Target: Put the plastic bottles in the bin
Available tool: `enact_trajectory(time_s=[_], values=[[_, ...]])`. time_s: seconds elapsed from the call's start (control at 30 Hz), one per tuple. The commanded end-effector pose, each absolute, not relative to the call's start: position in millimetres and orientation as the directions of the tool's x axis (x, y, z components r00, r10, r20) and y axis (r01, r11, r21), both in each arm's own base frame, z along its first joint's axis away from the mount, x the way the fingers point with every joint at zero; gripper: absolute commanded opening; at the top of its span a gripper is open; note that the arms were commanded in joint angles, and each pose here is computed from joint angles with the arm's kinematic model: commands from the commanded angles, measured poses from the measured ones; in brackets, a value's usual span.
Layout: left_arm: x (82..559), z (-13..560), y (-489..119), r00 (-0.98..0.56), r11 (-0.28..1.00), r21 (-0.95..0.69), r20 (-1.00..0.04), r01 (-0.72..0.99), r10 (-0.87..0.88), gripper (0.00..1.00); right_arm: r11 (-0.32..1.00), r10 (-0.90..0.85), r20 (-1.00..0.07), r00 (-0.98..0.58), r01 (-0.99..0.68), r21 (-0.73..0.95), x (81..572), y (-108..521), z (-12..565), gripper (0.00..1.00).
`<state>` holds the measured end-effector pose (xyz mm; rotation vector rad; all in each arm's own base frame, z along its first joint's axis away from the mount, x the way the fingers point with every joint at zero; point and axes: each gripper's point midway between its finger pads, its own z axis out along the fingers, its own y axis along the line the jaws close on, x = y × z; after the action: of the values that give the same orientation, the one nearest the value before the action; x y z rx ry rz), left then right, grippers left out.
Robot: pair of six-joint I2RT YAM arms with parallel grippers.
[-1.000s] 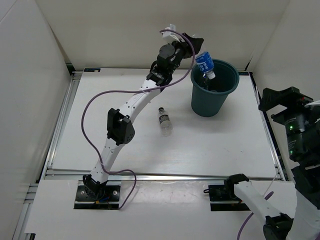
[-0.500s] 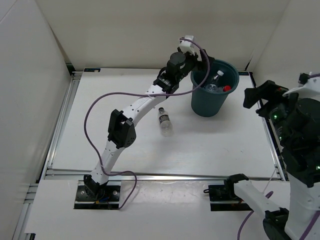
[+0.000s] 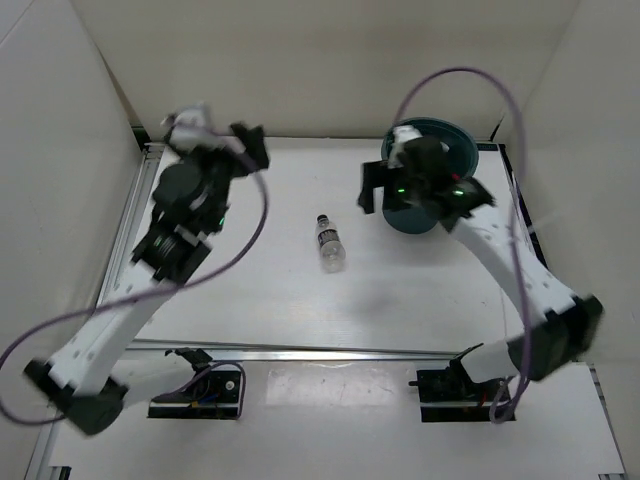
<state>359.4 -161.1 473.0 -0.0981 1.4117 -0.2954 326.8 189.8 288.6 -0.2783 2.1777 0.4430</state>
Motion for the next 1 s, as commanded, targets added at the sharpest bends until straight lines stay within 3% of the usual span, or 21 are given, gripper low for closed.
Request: enact_trajectory(time_s=[0.0,0.1,0.17,0.37,0.67,0.97], values=[[317.5,362.6,-118.9,-0.067,0.99,-0.13,-0.989,-0.047,-0.132,1.0,0.828,-0.235,-0.815,-0.529,-0.548,0.116,343.1,261.5,259.5,1.0],[269.3,326.0,-83.2,-0.182,0.98,-0.174,-0.965,-0.101,-0.19,1.0,0.826,-0.298,-0.764,-0.572,-0.556,0.095,361.8,283.9,220.4,1.0],[248.7,311.2,-69.3,-0.231,0.961,-0.231,-0.937,-0.152,-0.261,1.0,0.832,-0.253,-0.739,-0.625,-0.531,0.164,371.4,290.2,206.0,1.0],[192.9,277.2,-27.3,-0.391,0.939,-0.19,-0.872,-0.287,-0.296,1.0,0.839,-0.17,-0.637,-0.752,-0.45,0.308,411.0,290.1,155.0,1.0],[171.9,280.3,-13.1,-0.416,0.932,-0.191,-0.854,-0.308,-0.312,1.0,0.775,-0.193,-0.502,-0.843,-0.445,0.45,403.1,329.3,97.2,1.0],[174.6,275.6,-9.3,-0.419,0.928,-0.156,-0.858,-0.339,-0.297,1.0,0.761,-0.25,-0.414,-0.875,-0.442,0.475,378.5,351.3,53.9,1.0]])
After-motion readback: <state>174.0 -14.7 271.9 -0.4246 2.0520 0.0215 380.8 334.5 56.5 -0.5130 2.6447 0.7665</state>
